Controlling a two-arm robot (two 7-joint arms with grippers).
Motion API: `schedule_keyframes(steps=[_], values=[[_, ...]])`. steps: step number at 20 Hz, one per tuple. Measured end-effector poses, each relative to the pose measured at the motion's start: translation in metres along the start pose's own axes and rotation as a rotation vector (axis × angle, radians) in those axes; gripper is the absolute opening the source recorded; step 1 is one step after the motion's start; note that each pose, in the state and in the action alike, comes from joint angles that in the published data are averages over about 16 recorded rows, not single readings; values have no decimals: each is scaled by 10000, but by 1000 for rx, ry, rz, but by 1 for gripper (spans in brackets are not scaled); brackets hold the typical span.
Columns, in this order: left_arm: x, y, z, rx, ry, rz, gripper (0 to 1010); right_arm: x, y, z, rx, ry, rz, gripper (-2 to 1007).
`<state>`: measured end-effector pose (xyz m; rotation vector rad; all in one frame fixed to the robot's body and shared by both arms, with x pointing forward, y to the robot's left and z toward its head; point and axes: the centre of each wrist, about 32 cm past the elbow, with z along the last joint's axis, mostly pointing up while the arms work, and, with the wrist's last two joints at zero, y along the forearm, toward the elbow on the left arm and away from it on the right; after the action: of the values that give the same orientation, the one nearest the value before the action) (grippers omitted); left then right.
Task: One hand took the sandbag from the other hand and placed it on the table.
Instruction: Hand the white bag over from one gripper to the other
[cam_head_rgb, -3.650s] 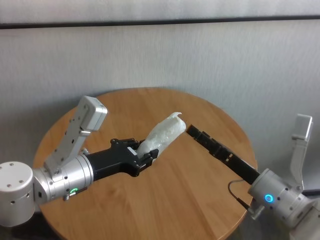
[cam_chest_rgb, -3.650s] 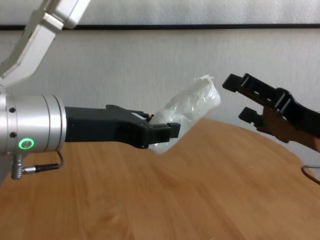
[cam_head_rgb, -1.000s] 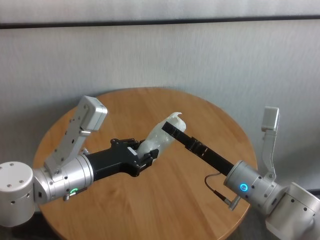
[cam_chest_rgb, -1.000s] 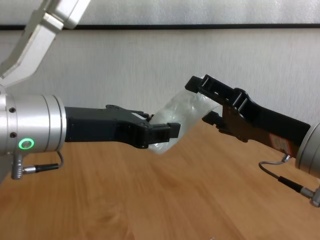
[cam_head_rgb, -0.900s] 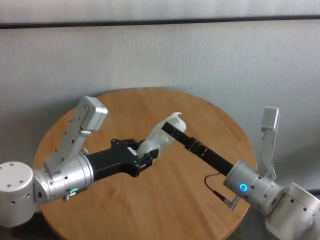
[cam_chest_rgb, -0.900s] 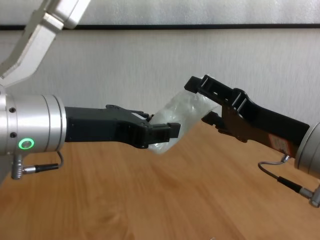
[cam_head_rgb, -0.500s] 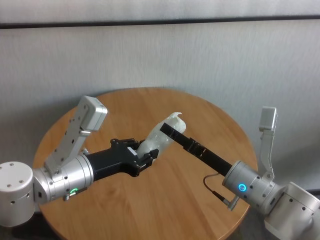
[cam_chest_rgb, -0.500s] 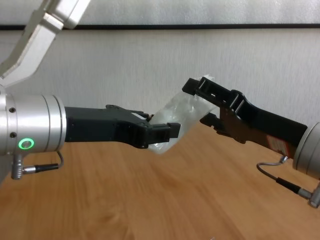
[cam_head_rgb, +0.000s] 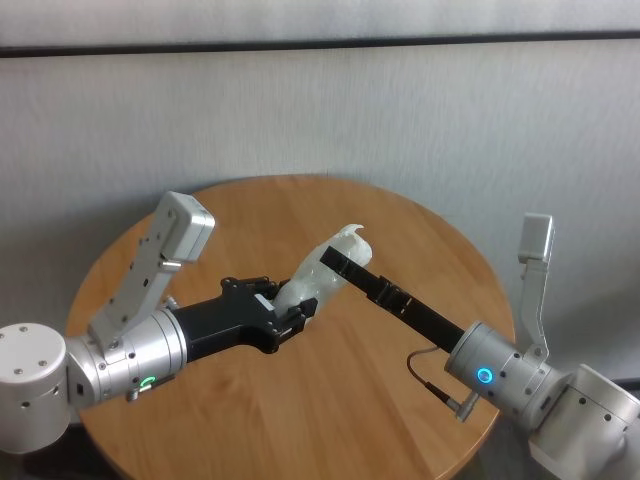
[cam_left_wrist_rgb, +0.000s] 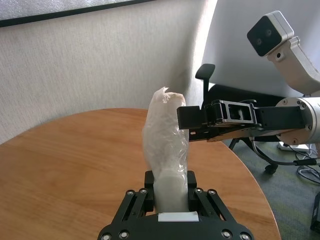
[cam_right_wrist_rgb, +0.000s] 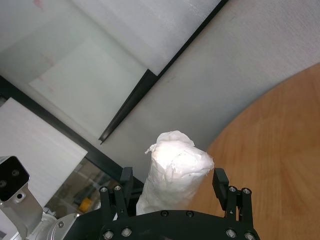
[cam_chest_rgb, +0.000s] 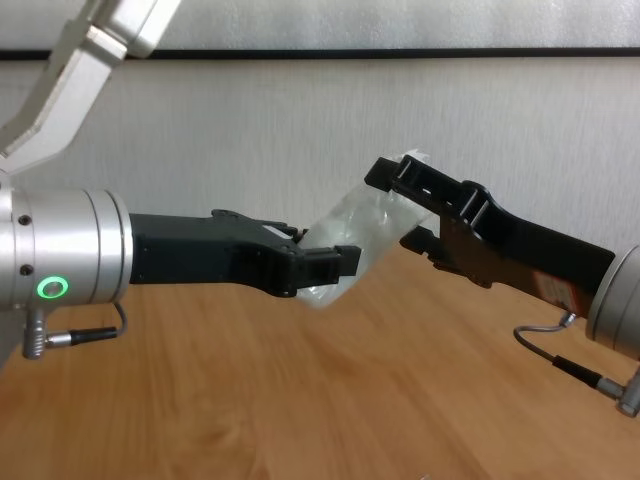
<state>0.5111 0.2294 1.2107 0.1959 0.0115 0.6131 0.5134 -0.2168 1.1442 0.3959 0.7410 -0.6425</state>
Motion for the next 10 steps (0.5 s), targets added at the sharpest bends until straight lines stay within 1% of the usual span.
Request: schedule_keyframes(steps=[10], values=[[0,0,0,0,0,0,380,1,-2,1,1,0,-1,984]])
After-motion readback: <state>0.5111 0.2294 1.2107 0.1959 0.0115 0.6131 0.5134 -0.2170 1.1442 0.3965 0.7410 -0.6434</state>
